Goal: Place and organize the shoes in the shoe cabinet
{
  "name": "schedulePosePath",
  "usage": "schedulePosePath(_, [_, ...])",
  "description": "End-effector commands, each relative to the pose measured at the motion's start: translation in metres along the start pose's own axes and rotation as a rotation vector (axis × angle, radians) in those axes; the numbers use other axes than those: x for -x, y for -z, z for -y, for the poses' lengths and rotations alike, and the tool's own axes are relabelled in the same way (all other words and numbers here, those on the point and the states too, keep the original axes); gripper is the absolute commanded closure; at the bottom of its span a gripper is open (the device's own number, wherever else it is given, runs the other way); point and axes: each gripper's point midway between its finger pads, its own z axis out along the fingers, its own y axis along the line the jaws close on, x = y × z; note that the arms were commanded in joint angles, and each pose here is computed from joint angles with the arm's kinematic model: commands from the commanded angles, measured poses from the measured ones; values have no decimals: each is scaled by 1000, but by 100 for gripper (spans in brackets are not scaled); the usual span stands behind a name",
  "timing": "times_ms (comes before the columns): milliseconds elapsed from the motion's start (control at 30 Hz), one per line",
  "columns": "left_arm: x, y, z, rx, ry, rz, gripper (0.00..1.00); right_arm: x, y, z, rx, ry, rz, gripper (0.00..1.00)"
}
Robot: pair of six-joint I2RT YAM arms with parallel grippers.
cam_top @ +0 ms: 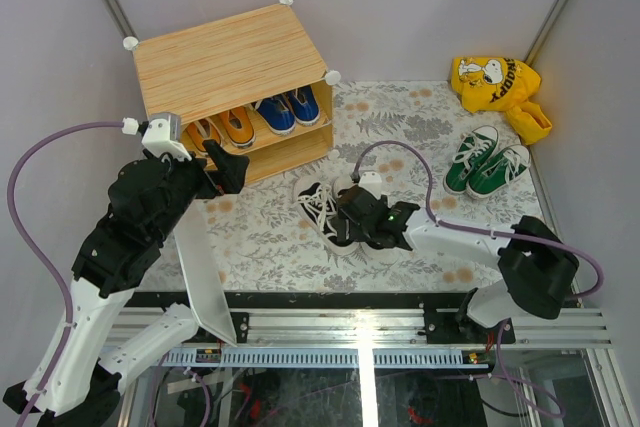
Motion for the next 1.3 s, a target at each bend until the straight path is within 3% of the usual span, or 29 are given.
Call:
schedulePosePath(0, [3, 1, 0, 0, -10, 10, 0, -19, -10, 8, -69, 46, -76, 23])
schedulePosePath(233, [3, 3, -3, 15, -26, 9, 0, -49, -35, 24, -157, 21, -135, 25])
schedulePosePath(300, [2, 2, -4, 19, -32, 7, 0, -58, -40, 25, -154, 22, -161, 31])
schedulePosePath(467, [3, 2, -7, 32, -41, 12, 0, -48, -32, 14, -74, 90, -130, 80])
schedulePosePath(533, [3, 1, -8, 38, -44, 11, 0, -33, -21, 0, -2, 121, -84, 94])
schedulePosePath(600, [2, -1, -7, 38, -45, 7, 0, -15, -6, -17, 73, 144, -47, 100])
schedulePosePath(867, [7, -3, -4, 30, -50, 13, 0, 45, 32, -81, 277, 226, 45, 100])
schedulePosePath(1267, [11, -4, -6, 42, -70, 18, 0, 115, 3, -140, 302, 292, 223, 100])
